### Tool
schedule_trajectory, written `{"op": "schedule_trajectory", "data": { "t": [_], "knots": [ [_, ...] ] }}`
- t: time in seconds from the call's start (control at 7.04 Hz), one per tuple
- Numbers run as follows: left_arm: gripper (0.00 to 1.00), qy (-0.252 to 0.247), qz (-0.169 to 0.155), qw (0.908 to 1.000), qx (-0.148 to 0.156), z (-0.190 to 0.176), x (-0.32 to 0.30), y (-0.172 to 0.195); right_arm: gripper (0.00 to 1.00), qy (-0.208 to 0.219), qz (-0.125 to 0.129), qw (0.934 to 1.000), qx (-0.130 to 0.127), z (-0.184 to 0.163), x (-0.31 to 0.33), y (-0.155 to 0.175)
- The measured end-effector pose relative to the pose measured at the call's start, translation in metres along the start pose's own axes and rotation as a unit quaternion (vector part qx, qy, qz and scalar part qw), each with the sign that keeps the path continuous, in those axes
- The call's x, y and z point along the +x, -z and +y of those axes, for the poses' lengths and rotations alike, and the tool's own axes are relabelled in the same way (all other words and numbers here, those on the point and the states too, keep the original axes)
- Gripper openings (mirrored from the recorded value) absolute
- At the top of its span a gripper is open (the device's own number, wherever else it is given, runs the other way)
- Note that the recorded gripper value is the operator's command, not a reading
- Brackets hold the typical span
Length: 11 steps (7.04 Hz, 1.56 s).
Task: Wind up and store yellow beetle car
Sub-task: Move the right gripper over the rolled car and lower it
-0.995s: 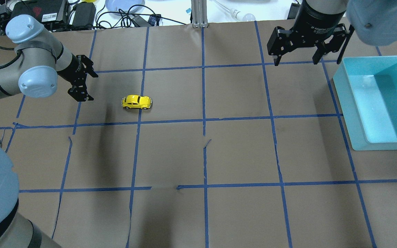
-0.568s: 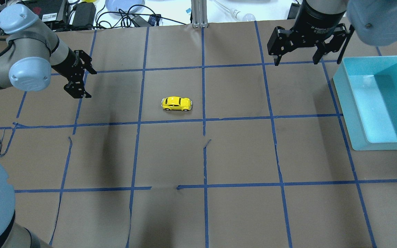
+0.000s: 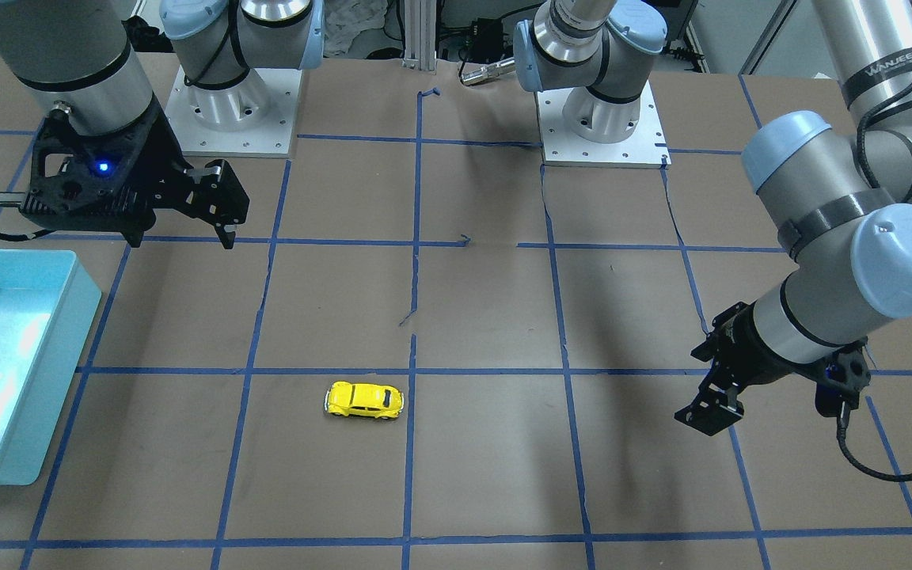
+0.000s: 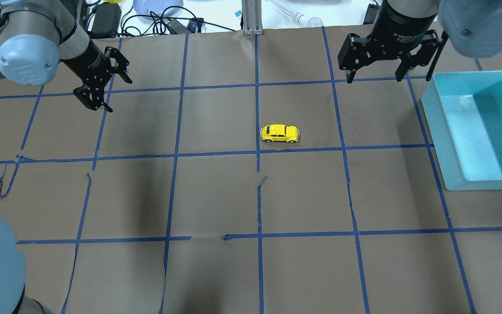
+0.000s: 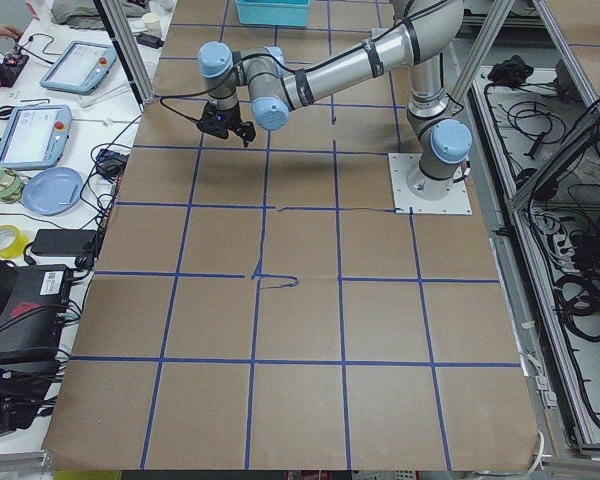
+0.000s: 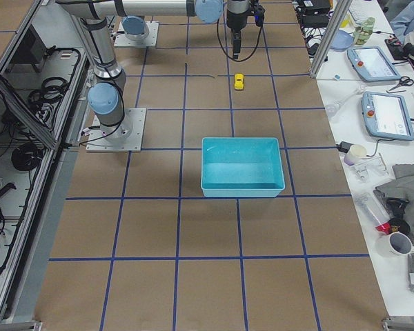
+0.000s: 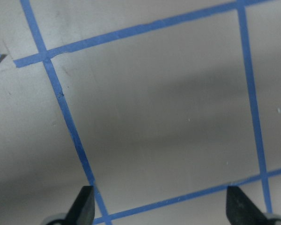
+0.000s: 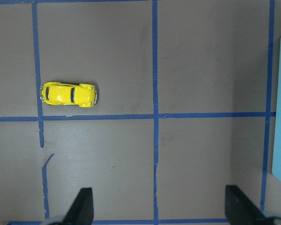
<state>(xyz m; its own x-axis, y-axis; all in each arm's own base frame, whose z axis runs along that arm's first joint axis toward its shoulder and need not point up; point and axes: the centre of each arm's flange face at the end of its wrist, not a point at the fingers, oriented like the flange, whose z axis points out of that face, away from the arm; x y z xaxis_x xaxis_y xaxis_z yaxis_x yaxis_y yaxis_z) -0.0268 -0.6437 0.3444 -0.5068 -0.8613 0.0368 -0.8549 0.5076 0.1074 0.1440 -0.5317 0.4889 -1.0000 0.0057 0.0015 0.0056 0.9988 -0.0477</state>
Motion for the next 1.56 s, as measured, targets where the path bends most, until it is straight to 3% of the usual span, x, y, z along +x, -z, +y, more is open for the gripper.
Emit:
{"op": "schedule_trajectory", "data": {
  "t": [0.14, 0.28, 0.43, 0.71, 0.85, 1.14, 1.42, 1.56],
  "knots": [
    [1.00, -0.075, -0.013, 0.9971, -0.008, 0.021, 0.010, 0.015, 1.00, 0.000, 0.001, 1.0000, 0.000, 0.000, 0.000, 0.000],
    [1.00, -0.166, -0.026, 0.9858, -0.011, 0.045, 0.016, 0.034, 1.00, 0.001, 0.002, 1.0000, -0.001, 0.000, 0.000, 0.000],
    [1.00, -0.261, -0.037, 0.9647, -0.009, 0.062, 0.017, 0.050, 1.00, -0.001, 0.002, 1.0000, -0.001, 0.000, 0.001, 0.001],
    [1.00, -0.415, -0.055, 0.9080, 0.000, 0.080, 0.007, 0.078, 1.00, -0.006, 0.006, 1.0000, -0.003, -0.002, 0.002, -0.001],
    [1.00, -0.462, -0.073, 0.8840, 0.006, 0.088, 0.001, 0.089, 1.00, -0.006, 0.006, 0.9999, -0.013, -0.010, 0.002, -0.013],
    [1.00, -0.522, -0.078, 0.8493, 0.019, 0.121, -0.004, 0.109, 1.00, -0.004, 0.001, 0.9995, -0.030, -0.037, -0.002, -0.057],
    [1.00, -0.551, -0.074, 0.8309, 0.021, 0.158, -0.009, 0.114, 1.00, 0.032, -0.017, 0.9993, -0.006, -0.073, -0.028, -0.111],
    [1.00, -0.557, -0.073, 0.8271, 0.023, 0.166, -0.014, 0.116, 1.00, 0.085, -0.025, 0.9961, 0.005, -0.080, -0.056, -0.134]
  ]
}}
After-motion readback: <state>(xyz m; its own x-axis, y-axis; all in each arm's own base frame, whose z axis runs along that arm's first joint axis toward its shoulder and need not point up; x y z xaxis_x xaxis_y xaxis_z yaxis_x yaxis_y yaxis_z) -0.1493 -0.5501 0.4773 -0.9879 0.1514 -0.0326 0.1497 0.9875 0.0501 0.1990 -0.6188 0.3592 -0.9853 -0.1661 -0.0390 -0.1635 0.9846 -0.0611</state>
